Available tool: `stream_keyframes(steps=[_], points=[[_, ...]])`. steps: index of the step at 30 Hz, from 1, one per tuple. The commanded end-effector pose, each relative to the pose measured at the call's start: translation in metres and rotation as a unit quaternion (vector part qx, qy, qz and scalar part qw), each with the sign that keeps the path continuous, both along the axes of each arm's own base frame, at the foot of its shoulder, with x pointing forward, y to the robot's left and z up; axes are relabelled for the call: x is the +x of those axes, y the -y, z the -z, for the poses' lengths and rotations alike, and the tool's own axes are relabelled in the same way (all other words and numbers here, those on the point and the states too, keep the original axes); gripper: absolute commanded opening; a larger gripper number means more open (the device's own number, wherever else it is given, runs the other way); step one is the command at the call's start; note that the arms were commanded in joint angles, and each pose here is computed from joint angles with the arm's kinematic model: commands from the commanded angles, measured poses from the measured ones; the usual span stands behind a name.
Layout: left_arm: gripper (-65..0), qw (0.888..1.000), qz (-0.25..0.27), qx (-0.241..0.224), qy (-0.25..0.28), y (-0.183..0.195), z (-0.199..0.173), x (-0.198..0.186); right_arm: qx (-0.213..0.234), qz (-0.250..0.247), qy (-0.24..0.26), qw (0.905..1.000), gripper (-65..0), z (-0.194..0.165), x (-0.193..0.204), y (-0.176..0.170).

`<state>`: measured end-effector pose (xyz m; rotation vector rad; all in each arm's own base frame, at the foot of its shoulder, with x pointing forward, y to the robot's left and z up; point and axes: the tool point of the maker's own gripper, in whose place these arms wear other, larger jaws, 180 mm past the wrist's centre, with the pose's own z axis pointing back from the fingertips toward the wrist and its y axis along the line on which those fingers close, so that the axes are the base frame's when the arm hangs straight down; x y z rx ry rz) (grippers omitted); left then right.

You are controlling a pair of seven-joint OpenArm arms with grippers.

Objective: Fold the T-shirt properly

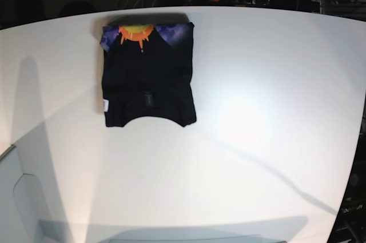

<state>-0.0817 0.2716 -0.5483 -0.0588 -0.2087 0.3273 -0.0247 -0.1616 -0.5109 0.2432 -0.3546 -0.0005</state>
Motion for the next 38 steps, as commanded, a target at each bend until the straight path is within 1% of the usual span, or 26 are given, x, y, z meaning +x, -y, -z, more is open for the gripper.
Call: stream_keyframes(steps=[1, 4, 6, 9, 10, 13, 14, 16, 18, 21, 23, 25, 28, 31, 33, 38], points=[[-65.0, 1.0, -0.001, -0.001, -0.012, -0.003, 0.006, -0.011, 0.003, 0.005, -0.015, 0.9999, -65.0, 0.008, -0.009, 0.004], [-65.0, 0.999, -0.014, -0.04, -0.03, 0.015, 0.038, -0.011, 0.023, 0.018, -0.048, 0.9984, -65.0, 0.037, -0.019, 0.003], [-65.0, 0.996, -0.029, -0.068, -0.038, 0.026, 0.056, -0.01, 0.041, 0.009, -0.06, 0.9973, -65.0, 0.056, -0.028, -0.009], [-65.0, 0.993, -0.058, -0.102, -0.022, 0.05, 0.07, -0.003, 0.071, 0.011, -0.048, 0.9963, -65.0, 0.075, -0.043, -0.029], [-65.0, 0.993, -0.064, -0.099, -0.011, 0.054, 0.074, 0.003, 0.084, 0.012, -0.045, 0.9954, -65.0, 0.079, -0.049, -0.039], [-65.0, 0.998, -0.046, -0.024, -0.021, 0.041, 0.084, 0.002, 0.115, -0.007, -0.051, 0.992, -65.0, 0.088, -0.066, -0.06], [-65.0, 0.999, -0.037, -0.008, -0.027, 0.042, 0.086, 0.0, 0.123, -0.011, -0.056, 0.9907, -65.0, 0.091, -0.07, -0.068], [-65.0, 0.999, -0.022, 0.011, -0.038, 0.049, 0.092, 0.007, 0.076, -0.018, -0.063, 0.9949, -65.0, 0.106, -0.075, -0.059], [-65.0, 0.999, -0.013, 0.025, -0.039, 0.051, 0.096, 0.016, 0.029, -0.027, -0.068, 0.9969, -65.0, 0.118, -0.073, -0.049], [-65.0, 0.999, -0.009, 0.016, -0.043, 0.074, 0.102, 0.024, -0.051, -0.048, -0.077, 0.9946, -65.0, 0.131, -0.07, -0.033], [-65.0, 0.999, 0.006, 0.005, -0.048, 0.086, 0.104, 0.025, -0.122, -0.065, -0.075, 0.9876, -65.0, 0.135, -0.066, -0.014], [-65.0, 0.999, 0.022, -0.003, -0.047, 0.096, 0.106, 0.031, -0.18, -0.077, -0.064, 0.9786, -65.0, 0.134, -0.061, -0.007], [-65.0, 0.998, 0.03, -0.005, -0.048, 0.098, 0.106, 0.031, -0.25, -0.088, -0.056, 0.9626, -65.0, 0.131, -0.056, 0.01], [-65.0, 0.998, 0.032, -0.002, -0.049, 0.094, 0.106, 0.03, -0.248, -0.086, -0.071, 0.9623, -65.0, 0.132, -0.062, 0.001], [-65.0, 0.998, 0.032, -0.002, -0.048, 0.093, 0.106, 0.03, -0.25, -0.084, -0.08, 0.9613, -65.0, 0.133, -0.063, 0.001], [-65.0, 0.998, 0.033, -0.003, -0.048, 0.093, 0.106, 0.031, -0.243, -0.08, -0.073, 0.9638, -65.0, 0.136, -0.047, -0.009]])
